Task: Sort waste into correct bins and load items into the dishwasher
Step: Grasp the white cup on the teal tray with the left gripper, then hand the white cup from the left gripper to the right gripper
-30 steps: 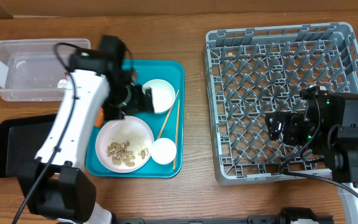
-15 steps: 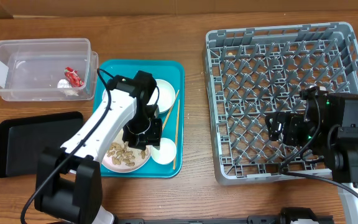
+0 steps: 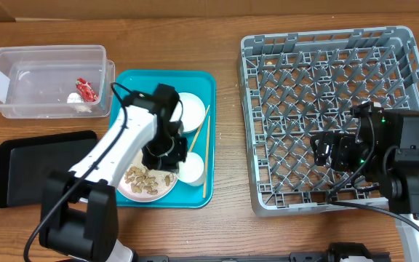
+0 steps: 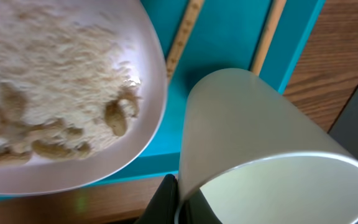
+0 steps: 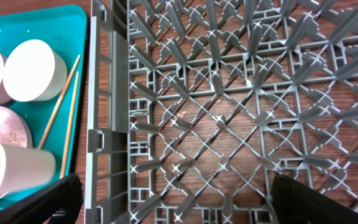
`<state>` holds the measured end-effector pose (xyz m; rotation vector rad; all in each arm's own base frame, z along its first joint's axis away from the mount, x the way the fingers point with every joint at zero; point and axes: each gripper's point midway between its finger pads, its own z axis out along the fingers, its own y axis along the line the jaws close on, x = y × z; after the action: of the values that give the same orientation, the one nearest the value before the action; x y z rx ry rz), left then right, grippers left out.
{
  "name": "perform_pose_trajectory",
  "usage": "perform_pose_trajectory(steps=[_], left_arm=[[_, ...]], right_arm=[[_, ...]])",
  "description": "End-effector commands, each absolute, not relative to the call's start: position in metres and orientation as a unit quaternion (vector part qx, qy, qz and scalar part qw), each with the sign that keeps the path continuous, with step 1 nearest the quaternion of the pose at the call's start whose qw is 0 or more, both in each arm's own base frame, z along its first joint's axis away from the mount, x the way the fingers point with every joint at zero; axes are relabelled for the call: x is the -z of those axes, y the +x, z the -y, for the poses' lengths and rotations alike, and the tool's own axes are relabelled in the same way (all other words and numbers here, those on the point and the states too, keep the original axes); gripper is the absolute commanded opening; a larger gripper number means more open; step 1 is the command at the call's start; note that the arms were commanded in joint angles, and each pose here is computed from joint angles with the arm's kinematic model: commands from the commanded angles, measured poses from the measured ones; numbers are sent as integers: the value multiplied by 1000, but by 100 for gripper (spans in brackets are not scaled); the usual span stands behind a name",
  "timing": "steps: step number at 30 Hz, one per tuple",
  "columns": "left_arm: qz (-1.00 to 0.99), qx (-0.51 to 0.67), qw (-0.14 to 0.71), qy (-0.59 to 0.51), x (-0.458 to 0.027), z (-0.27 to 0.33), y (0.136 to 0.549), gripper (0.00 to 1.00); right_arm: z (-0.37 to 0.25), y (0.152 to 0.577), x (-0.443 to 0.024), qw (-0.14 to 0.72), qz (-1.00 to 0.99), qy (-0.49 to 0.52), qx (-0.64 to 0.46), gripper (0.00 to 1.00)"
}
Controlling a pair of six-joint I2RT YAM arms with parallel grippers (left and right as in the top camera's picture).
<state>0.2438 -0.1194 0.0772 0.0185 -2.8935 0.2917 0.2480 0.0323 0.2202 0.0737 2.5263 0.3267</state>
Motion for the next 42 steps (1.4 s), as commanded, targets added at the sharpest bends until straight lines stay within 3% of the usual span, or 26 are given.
perform_pose_trajectory(steps=[1,5,8,10,15,26,42], left_arm=[[986,-162,43,17,-125,114,292,4],[909,-410,-50,-52,-207,170,334,4],[812,-560,-88,-137,-260,212,334,4],[778,-597,-91,-171,-276,229,327,4],[771,-606,-77,-181,-279,241,319,4],[760,-620,-67,-182,-285,245,314,4],[746,-626,-43,-222,-289,281,294,4]], right_arm=[[-31,260,-237,327,-937,27,-120,100],[-44,284,-246,355,-921,5,-160,100],[-93,295,-253,349,-886,-105,-286,100],[-119,296,-255,334,-853,-163,-367,100],[-151,285,-267,323,-762,-262,-496,100],[-163,275,-310,353,-631,-330,-607,100],[-168,277,-307,347,-638,-331,-602,100]])
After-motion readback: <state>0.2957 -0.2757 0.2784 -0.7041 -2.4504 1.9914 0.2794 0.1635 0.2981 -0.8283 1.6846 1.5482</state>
